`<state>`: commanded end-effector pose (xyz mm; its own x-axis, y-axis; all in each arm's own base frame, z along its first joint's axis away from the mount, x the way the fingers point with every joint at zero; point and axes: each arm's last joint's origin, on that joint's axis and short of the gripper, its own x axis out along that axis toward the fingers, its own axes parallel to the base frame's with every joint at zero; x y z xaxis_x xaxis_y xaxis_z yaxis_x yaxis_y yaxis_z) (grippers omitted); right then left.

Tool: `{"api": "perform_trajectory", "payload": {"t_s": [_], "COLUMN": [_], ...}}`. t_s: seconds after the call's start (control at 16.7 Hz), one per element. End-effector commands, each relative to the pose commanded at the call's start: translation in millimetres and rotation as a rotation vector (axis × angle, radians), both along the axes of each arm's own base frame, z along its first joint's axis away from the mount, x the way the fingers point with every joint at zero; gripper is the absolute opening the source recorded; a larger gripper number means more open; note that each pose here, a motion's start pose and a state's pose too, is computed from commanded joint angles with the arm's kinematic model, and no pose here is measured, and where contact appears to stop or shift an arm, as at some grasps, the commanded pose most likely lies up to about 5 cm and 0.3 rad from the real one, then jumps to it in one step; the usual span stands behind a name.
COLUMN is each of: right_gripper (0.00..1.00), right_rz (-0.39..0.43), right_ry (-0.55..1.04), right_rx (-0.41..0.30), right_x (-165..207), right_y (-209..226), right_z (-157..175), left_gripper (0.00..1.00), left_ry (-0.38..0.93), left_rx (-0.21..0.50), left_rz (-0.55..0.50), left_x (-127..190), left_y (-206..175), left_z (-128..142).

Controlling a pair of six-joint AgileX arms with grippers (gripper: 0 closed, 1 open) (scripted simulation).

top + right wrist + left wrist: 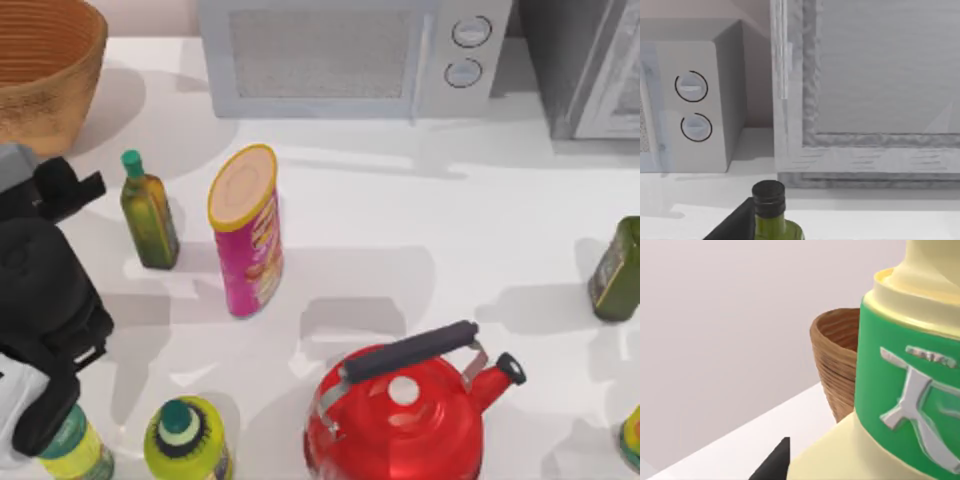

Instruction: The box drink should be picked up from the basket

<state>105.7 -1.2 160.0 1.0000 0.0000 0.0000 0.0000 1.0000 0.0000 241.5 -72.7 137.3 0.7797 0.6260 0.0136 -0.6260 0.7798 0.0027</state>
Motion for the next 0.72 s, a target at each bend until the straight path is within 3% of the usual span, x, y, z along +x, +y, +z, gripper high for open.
{"api": "perform_trajectory", "payload": {"t_s": [0.06, 0.72], "right_gripper": [1.00, 1.00], "right_rz": [0.000, 0.000], "right_ry": [0.000, 0.000], "right_rx": [0.000, 0.000], "right_x": [0.0, 0.0], "right_y": [0.0, 0.0], "right_z": [0.0, 0.0], "left_gripper": [0.00, 0.83], "left_ry": [0.000, 0.000], "left_rx": [0.000, 0.000], "left_rz": [0.000, 0.000], "left_x": [0.0, 0.0], "left_y": [0.0, 0.0], "left_z": [0.0, 0.0]}}
